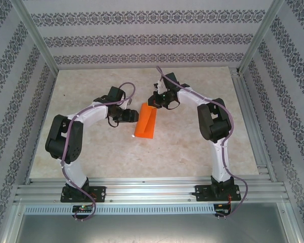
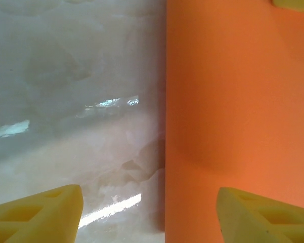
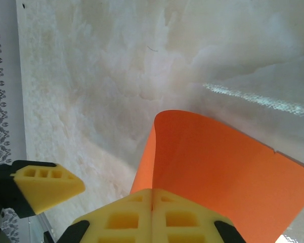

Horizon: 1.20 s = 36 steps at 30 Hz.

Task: Fold a paper plane with a square sheet of paper (fold left side to right side)
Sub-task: First fold in half a square sheet of paper at the center of the table.

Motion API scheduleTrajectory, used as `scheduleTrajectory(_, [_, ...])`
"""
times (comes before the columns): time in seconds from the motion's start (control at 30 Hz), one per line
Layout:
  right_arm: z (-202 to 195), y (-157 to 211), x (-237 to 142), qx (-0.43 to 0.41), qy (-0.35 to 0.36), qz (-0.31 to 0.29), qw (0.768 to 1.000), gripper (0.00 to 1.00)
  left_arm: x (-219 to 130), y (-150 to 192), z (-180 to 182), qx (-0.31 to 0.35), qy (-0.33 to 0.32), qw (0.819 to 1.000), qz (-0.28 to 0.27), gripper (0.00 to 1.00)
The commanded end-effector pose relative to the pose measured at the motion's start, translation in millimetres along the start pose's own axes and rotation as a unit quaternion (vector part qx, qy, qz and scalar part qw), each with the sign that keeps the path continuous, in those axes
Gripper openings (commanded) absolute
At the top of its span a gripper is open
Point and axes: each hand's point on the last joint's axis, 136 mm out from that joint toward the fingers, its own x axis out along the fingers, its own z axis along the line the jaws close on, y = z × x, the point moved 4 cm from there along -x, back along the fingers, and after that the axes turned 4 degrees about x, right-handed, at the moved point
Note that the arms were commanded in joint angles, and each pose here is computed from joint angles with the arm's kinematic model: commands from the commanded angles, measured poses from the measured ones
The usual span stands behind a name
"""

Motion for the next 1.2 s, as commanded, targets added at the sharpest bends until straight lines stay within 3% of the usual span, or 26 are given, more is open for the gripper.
scheduleTrajectory(0.0, [-4.6,-2.8,2.5,-0.030,-0.001,0.005,1.000,0.00,9.4,-13.9,-8.0,0.011,-0.009,1.000,-0.014,0.73])
scheduleTrajectory(0.57, [-31.6,-10.5,10.9,-0.027,0.040,0.000,0.999,0.00,46.6,4.2,-16.0,0.022,-0.047,0.998,0.038,0.72])
scheduleTrajectory(1.17, [-48.4,-5.8,21.4,-0.019,0.058,0.013,0.998,0.00,63.9,19.0,-10.0,0.036,-0.101,0.991,0.076,0.68])
